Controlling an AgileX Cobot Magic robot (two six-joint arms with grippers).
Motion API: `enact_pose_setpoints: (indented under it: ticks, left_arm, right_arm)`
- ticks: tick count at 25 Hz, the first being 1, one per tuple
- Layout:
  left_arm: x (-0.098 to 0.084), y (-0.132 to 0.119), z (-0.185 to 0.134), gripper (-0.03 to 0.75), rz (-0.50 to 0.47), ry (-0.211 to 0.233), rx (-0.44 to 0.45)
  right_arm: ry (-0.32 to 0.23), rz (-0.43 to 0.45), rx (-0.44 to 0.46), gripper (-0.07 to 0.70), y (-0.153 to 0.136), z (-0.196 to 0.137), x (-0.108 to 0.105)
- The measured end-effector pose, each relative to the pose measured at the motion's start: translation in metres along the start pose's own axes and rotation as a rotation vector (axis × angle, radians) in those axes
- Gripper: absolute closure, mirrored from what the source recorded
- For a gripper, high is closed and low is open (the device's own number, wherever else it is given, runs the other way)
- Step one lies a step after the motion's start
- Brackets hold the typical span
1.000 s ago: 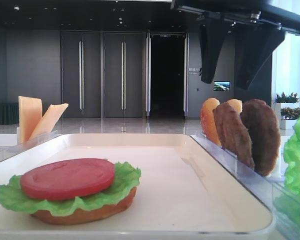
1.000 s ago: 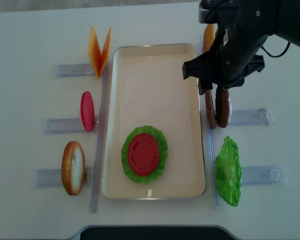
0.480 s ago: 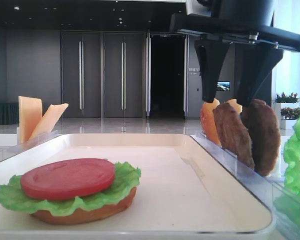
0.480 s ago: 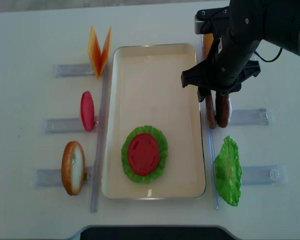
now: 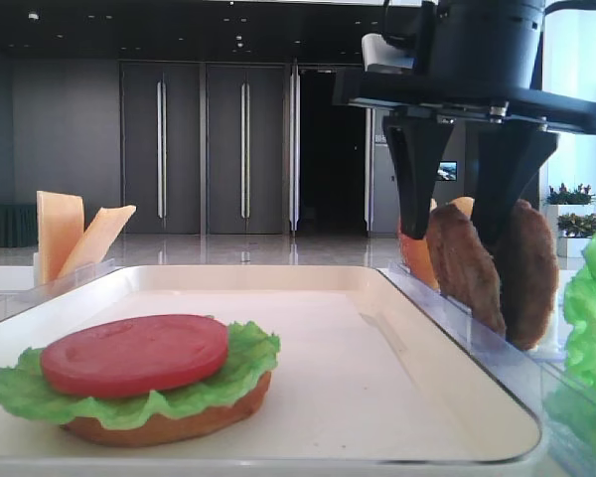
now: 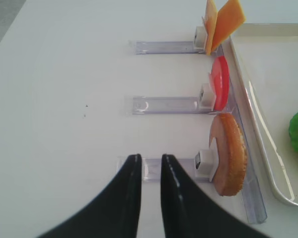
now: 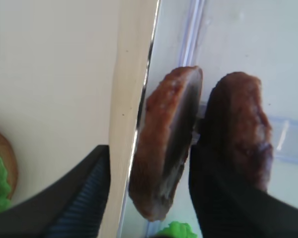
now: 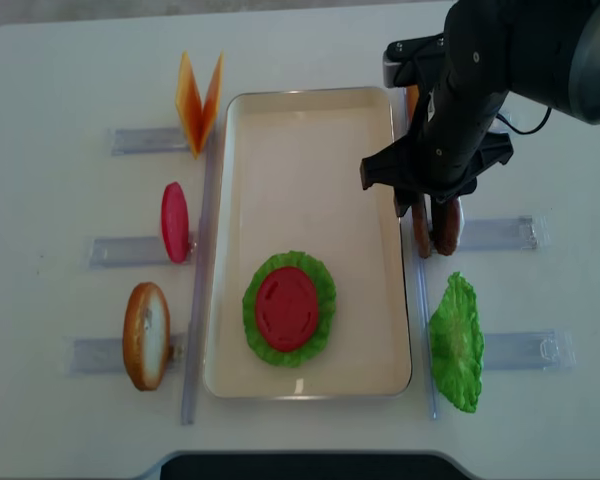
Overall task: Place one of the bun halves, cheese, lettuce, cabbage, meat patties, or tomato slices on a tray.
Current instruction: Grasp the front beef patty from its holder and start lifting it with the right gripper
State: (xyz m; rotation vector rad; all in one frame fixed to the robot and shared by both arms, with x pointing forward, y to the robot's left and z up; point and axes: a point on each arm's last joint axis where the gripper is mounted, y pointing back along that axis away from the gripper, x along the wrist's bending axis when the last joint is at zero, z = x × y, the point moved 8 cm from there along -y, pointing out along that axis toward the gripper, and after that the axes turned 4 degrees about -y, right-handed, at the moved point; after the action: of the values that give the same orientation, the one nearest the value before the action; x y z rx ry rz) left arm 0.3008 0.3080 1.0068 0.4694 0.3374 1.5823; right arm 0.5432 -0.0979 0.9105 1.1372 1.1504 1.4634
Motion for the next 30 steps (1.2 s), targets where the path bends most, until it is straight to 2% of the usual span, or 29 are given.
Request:
enact_pose_setpoints:
  ticks: [14, 18, 25, 30]
  left_arm:
    - [0.0, 0.0, 0.0, 0.61, 0.0, 0.0, 0.0]
    - [0.0, 0.0, 0.0, 0.612, 0.0, 0.0, 0.0]
    - [0.0, 0.0, 0.0, 0.612, 0.0, 0.0, 0.0]
    - [0.0, 0.0, 0.0, 0.619, 0.0, 0.0, 0.0]
  right_arm:
    - [0.025, -0.011, -0.029, 0.258, 0.0001, 0.0049, -0.0018]
    - [0.029, -0.016, -0.03, 0.307, 0.0001, 0.0051, -0.0027]
    - [0.041, -0.037, -0.029, 0.477, 0.0001, 0.0051, -0.0065]
    - [0.043, -0.041, -0.025, 0.477, 0.0003, 0.0046, -0.0072]
